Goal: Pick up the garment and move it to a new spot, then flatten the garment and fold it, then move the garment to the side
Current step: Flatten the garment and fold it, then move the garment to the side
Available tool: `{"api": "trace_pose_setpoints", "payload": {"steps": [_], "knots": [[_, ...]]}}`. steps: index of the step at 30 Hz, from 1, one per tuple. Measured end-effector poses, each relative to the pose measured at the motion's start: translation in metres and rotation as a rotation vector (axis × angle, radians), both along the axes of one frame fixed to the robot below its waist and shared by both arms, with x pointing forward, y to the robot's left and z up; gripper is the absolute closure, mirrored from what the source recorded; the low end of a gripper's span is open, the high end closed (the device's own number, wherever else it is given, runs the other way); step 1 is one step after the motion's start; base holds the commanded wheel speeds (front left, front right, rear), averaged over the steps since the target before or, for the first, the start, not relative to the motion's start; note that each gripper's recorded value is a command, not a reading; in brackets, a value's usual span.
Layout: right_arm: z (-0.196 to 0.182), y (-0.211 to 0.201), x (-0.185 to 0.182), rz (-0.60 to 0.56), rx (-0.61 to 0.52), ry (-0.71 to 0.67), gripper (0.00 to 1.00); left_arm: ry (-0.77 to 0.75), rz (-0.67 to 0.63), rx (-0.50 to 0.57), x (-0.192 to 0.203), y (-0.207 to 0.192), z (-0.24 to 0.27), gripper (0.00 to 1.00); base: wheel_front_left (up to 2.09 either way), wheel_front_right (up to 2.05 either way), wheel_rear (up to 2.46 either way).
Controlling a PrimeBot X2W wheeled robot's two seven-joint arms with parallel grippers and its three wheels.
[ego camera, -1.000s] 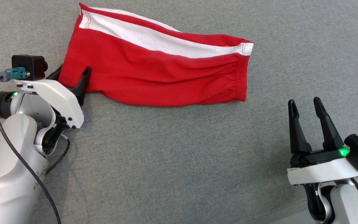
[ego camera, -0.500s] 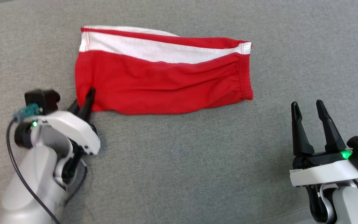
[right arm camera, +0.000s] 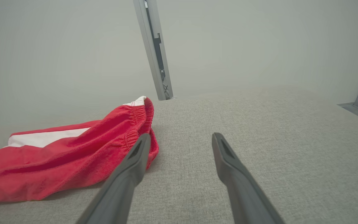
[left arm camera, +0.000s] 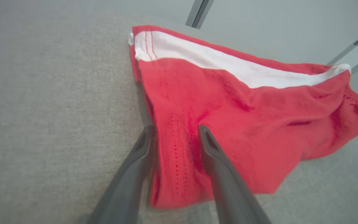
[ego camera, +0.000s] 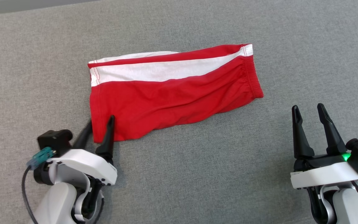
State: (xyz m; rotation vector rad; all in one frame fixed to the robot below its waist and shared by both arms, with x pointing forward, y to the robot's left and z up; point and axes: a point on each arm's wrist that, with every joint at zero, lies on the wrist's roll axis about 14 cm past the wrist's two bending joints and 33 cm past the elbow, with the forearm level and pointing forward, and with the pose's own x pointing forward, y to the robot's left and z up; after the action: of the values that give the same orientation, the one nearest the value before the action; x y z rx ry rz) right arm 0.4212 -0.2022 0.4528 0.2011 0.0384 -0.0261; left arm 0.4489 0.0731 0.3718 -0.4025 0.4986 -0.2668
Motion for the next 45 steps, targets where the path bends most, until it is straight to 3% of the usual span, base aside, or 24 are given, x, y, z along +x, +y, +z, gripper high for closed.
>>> {"api": "trace_pose_setpoints", "payload": {"steps": [6,10,14,34,40,45], "knots": [[0.011,0.002,0.004,0.015,-0.033,-0.033,0.0,-0.268,0.142,0.045,0.023,0.028,0.049,0.0,0.0,0.0,0.0],[0.025,0.01,0.012,0.047,-0.089,-0.068,0.0,-0.434,0.195,0.136,0.031,0.054,0.09,0.0,0.0,0.0,0.0],[0.033,0.016,0.014,0.07,-0.122,-0.076,0.0,-0.515,0.207,0.199,0.025,0.068,0.113,0.0,0.0,0.0,0.0],[0.04,0.019,0.011,0.08,-0.145,-0.063,0.0,-0.53,0.201,0.242,-0.005,0.075,0.126,0.0,0.0,0.0,0.0],[0.04,0.019,0.034,0.098,-0.171,-0.056,0.0,-0.514,0.209,0.247,-0.004,0.078,0.121,0.0,0.0,0.0,0.0],[0.013,0.034,0.057,0.167,-0.17,0.032,0.0,-0.503,0.206,0.245,0.002,0.077,0.115,0.0,0.0,0.0,0.0]]}}
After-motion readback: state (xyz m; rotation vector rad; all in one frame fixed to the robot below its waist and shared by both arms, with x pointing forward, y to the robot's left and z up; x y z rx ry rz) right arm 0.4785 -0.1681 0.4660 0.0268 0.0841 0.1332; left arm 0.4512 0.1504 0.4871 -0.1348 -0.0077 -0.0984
